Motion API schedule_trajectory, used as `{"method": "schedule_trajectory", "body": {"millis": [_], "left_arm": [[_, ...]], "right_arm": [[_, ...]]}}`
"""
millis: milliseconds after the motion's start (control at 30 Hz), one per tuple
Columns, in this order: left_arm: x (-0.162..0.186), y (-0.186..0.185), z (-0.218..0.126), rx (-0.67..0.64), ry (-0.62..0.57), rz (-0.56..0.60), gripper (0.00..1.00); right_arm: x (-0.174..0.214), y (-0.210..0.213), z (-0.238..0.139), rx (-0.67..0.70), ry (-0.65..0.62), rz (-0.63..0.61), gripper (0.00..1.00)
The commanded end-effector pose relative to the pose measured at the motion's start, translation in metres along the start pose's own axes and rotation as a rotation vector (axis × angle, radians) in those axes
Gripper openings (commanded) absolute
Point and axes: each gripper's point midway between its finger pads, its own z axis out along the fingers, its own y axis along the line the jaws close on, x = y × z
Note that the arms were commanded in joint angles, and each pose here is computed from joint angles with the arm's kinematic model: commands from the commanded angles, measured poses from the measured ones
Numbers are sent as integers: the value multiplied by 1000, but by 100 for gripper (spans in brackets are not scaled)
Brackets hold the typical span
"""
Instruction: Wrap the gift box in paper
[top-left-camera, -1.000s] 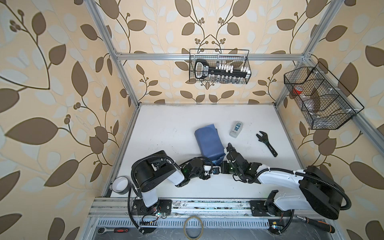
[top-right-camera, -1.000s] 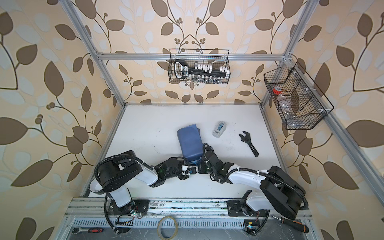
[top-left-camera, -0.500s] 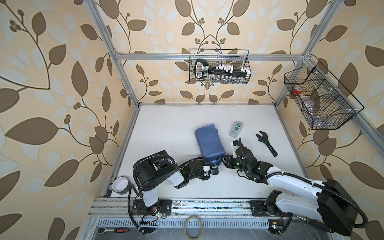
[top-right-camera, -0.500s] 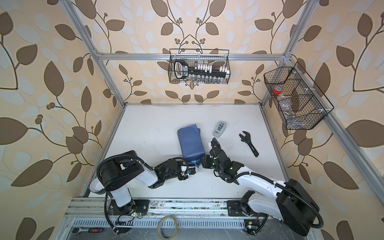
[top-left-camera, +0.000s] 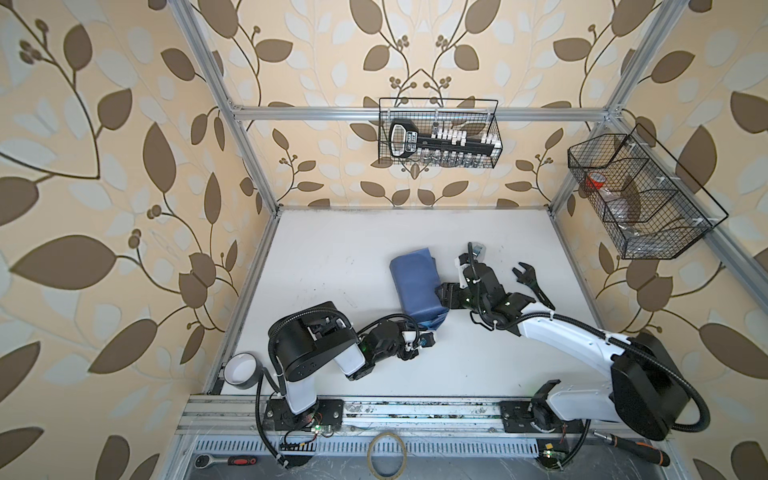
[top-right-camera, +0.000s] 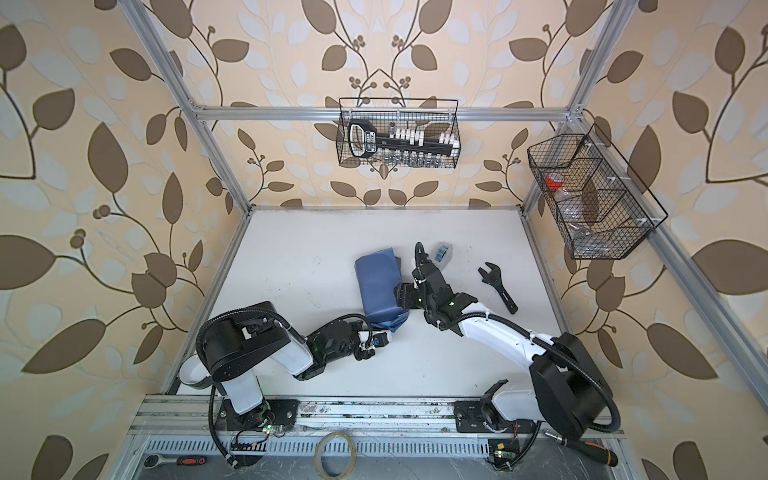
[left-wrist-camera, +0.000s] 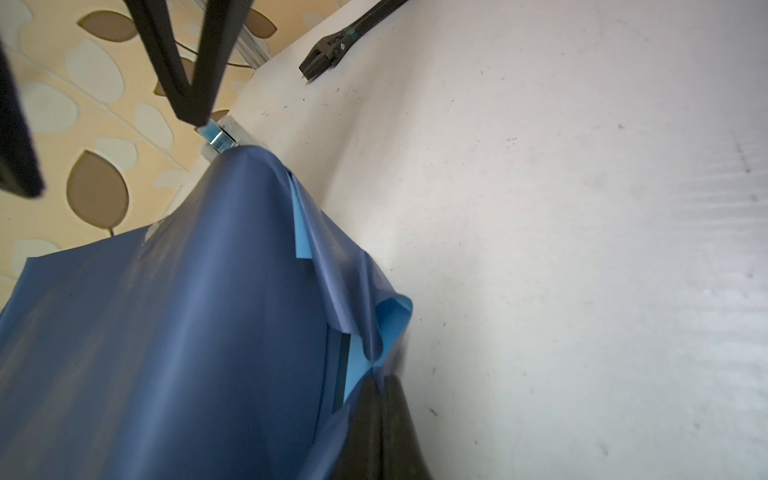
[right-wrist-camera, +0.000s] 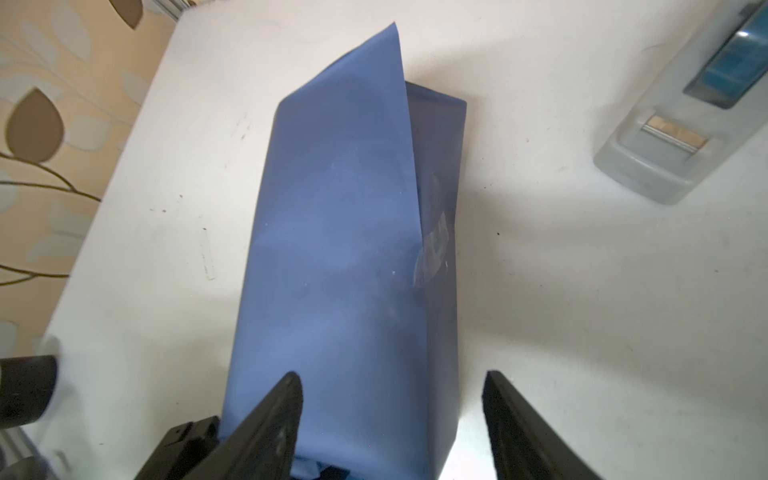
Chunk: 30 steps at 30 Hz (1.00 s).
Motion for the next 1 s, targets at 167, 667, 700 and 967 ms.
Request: {"method": "schedule_trajectory", "body": {"millis": [167, 667, 700, 967], "left_arm": [[-8, 16, -4, -89, -51, -50, 0], [-31, 45, -13, -180, -91, -169, 0], [-31, 47, -14, -186, -91, -180, 0], [-35, 59, -14, -207, -91, -195, 0]], "right_arm": [[27, -25, 29, 112, 100, -77, 72], [60, -46, 27, 144, 152, -90, 69], [62, -46, 27, 142, 155, -91, 69], [73, -42, 21, 141, 167, -120, 68]]}}
